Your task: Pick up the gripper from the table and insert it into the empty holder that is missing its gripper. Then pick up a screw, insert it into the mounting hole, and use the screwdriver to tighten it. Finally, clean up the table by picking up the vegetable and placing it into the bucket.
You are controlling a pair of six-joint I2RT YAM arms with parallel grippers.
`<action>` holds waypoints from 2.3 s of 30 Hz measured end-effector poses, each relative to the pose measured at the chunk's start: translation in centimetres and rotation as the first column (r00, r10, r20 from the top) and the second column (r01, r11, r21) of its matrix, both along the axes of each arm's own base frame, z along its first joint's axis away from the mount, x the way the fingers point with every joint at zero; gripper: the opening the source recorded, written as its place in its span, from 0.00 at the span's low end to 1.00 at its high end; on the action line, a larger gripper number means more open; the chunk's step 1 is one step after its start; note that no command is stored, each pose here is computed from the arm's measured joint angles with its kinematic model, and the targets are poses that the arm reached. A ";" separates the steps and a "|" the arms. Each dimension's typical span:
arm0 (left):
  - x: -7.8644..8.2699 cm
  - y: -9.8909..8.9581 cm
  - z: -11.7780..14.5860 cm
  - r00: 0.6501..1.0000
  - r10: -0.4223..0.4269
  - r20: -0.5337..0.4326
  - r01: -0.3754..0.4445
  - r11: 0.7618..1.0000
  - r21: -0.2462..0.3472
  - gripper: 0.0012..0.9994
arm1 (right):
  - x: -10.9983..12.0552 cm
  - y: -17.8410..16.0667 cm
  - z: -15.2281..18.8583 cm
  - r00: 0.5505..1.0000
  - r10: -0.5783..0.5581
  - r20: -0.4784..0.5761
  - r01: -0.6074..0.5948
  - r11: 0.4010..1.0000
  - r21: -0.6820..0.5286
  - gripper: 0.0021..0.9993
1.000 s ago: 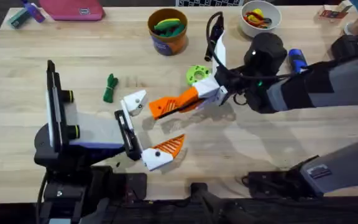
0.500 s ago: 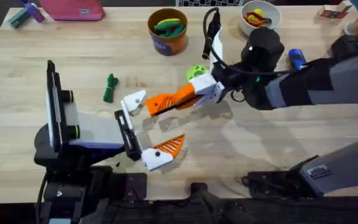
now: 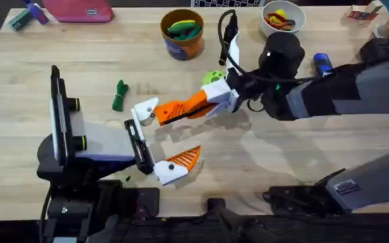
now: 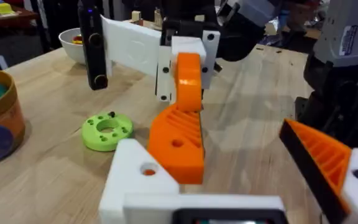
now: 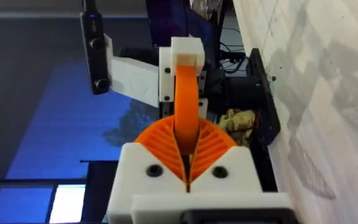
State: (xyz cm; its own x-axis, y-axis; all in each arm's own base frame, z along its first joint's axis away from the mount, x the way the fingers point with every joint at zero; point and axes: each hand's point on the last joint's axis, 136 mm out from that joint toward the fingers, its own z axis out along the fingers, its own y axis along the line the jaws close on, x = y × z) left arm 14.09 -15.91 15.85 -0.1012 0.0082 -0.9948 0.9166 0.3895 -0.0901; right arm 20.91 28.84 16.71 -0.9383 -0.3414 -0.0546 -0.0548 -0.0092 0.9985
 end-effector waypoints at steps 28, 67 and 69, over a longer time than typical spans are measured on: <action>0.0 0.0 0.0 1.000 0.001 -0.004 -0.001 1.000 -0.001 0.99 | 0.7 2.7 -0.2 0.998 -0.052 0.032 0.052 0.998 -0.021 0.01; 0.0 0.0 0.0 1.000 0.002 -0.014 -0.002 1.000 -0.005 0.99 | 2.0 3.8 -0.8 0.989 -0.142 0.050 0.145 0.988 -0.049 0.95; 0.0 0.0 0.0 1.000 0.002 -0.014 -0.002 1.000 -0.005 0.99 | 2.0 3.8 -0.8 0.988 -0.143 0.050 0.146 0.988 -0.049 0.95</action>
